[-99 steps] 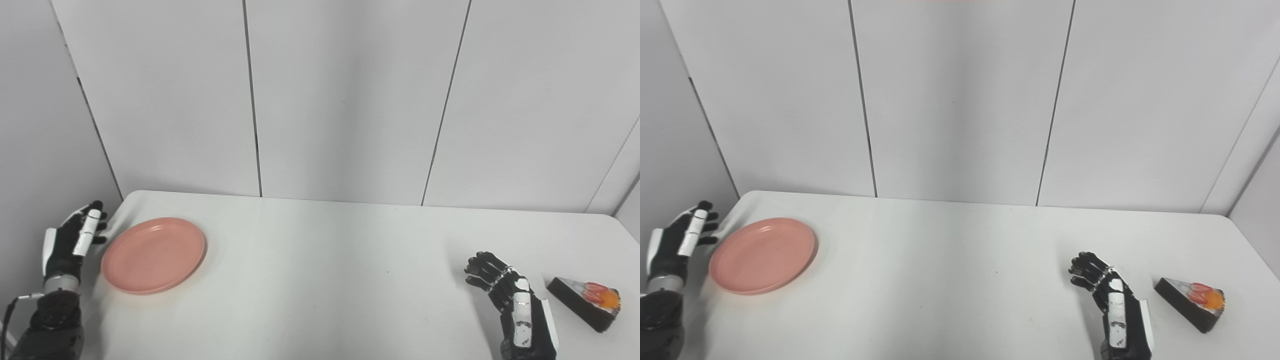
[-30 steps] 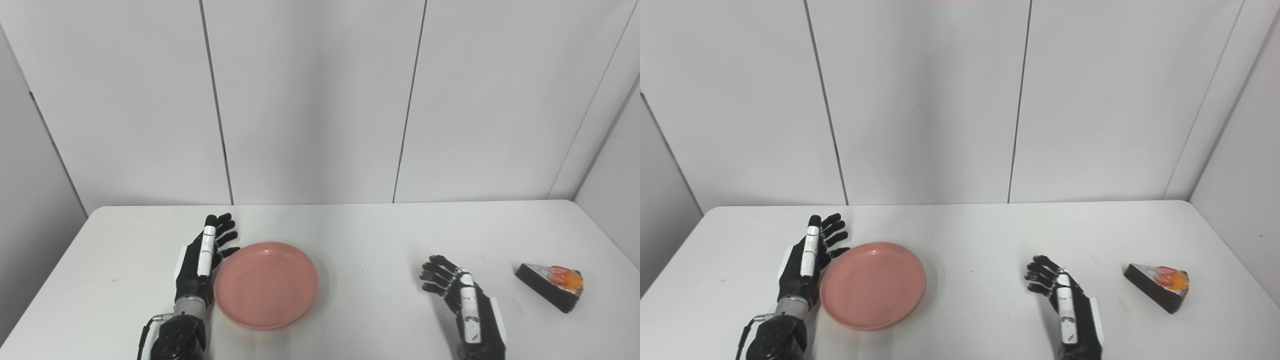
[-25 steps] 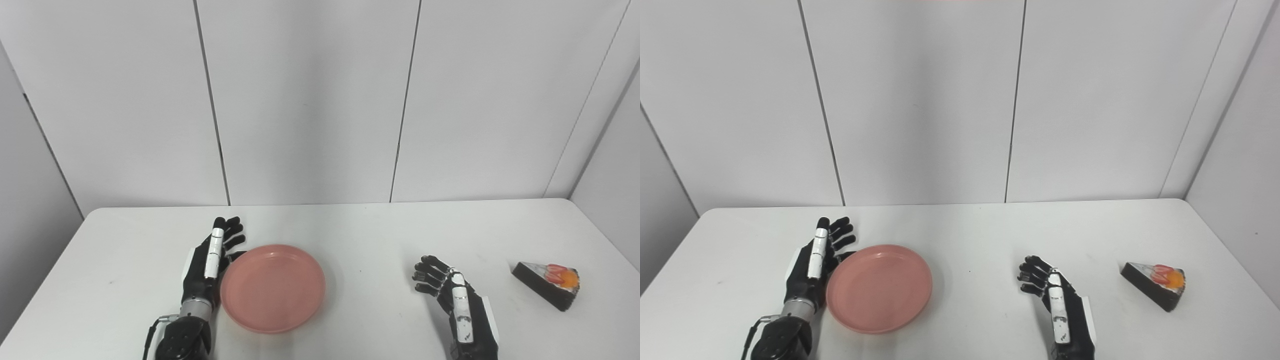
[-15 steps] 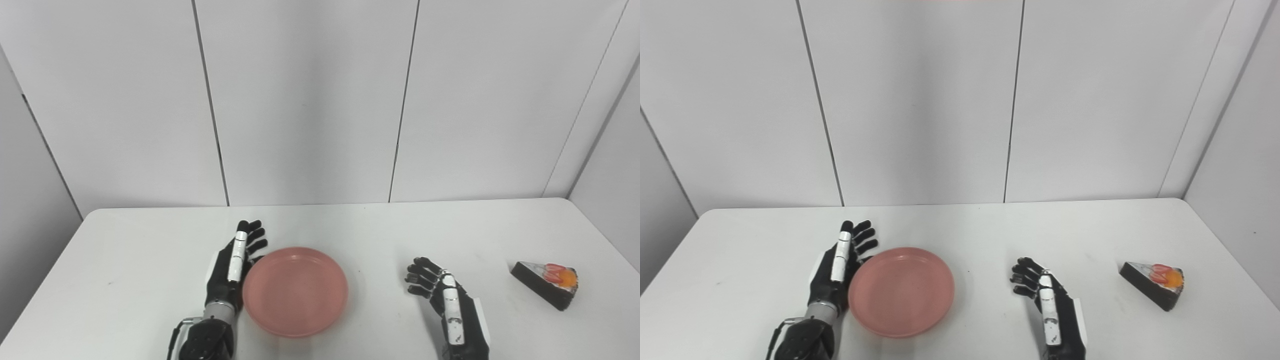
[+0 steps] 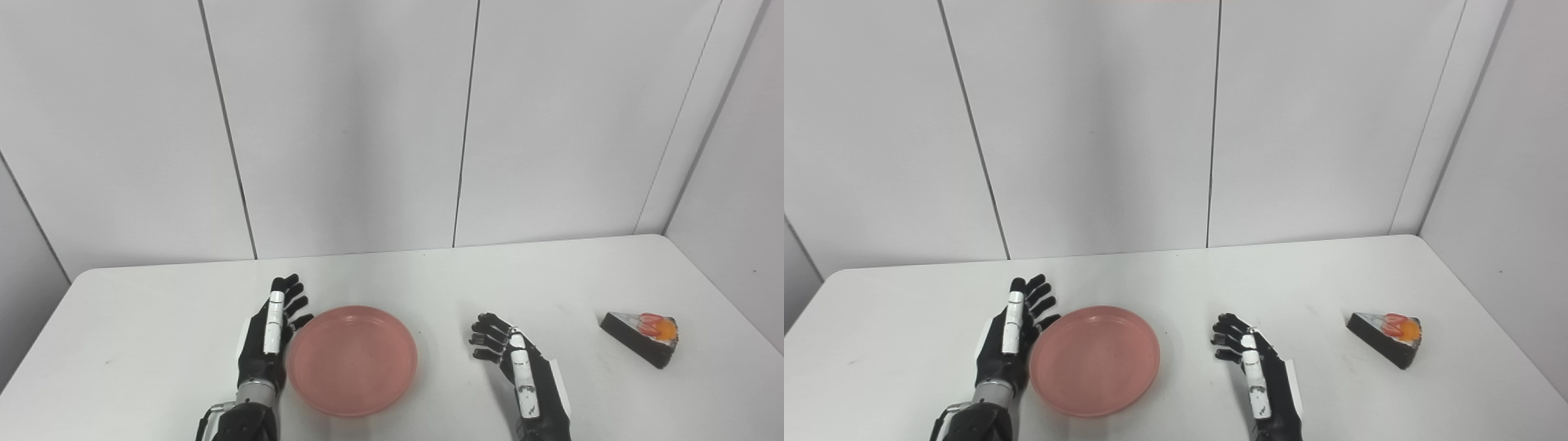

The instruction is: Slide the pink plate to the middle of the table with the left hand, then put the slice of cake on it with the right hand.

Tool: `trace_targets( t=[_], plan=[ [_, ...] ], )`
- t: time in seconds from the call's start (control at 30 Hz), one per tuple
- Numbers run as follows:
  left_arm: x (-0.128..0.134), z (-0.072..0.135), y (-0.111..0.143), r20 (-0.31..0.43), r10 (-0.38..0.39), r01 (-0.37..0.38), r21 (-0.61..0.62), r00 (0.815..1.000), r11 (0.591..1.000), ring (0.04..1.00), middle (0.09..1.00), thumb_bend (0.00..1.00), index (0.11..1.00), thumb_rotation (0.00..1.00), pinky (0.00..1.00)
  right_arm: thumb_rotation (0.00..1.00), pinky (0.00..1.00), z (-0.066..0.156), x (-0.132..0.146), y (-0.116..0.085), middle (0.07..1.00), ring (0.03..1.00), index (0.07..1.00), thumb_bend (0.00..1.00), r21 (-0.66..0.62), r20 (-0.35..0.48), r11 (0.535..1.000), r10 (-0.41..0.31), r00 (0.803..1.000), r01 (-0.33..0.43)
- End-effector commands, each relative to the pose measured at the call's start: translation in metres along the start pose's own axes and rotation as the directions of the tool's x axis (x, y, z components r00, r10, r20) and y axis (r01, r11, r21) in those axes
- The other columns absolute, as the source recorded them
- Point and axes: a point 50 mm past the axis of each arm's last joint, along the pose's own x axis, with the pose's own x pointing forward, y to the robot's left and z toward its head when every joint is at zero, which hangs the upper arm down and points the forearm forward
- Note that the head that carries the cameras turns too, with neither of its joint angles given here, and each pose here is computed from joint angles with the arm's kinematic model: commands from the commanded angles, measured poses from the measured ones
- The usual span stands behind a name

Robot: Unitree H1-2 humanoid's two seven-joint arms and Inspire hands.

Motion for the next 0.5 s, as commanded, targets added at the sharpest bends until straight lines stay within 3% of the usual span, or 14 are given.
trace_targets(
  t=[0.0, 0.17, 0.3, 0.47],
  plan=[
    [-0.001, 0.000, -0.001, 0.009, -0.016, 0.016, -0.004, 1.000, 1.000, 0.852, 0.882, 0.77, 0.803, 0.94, 0.75, 0.84, 0.64, 0.021, 0.011, -0.019, 0.747, 0.710, 0.745, 0.62, -0.087, 0.084, 0.996, -0.030, 0.996, 0.037],
    [0.000, -0.003, 0.004, -0.001, -0.010, 0.010, -0.009, 1.000, 1.000, 0.852, 0.876, 0.77, 0.809, 0.95, 0.75, 0.92, 0.54, 0.055, 0.023, -0.055, 0.714, 0.628, 0.762, 0.68, -0.373, 0.231, 0.926, 0.026, 0.973, 0.064],
    [0.002, -0.004, 0.007, -0.003, -0.008, 0.008, -0.032, 1.000, 0.999, 0.862, 0.874, 0.78, 0.795, 0.93, 0.78, 0.89, 0.53, 0.080, 0.035, -0.086, 0.692, 0.624, 0.720, 0.67, -0.623, 0.323, 0.769, 0.091, 0.942, 0.139],
    [0.001, -0.003, 0.006, 0.002, -0.011, 0.011, -0.045, 1.000, 0.999, 0.865, 0.877, 0.79, 0.796, 0.92, 0.78, 0.81, 0.54, 0.101, 0.053, -0.121, 0.697, 0.637, 0.701, 0.67, -0.762, 0.364, 0.607, 0.114, 0.924, 0.225]
  ],
)
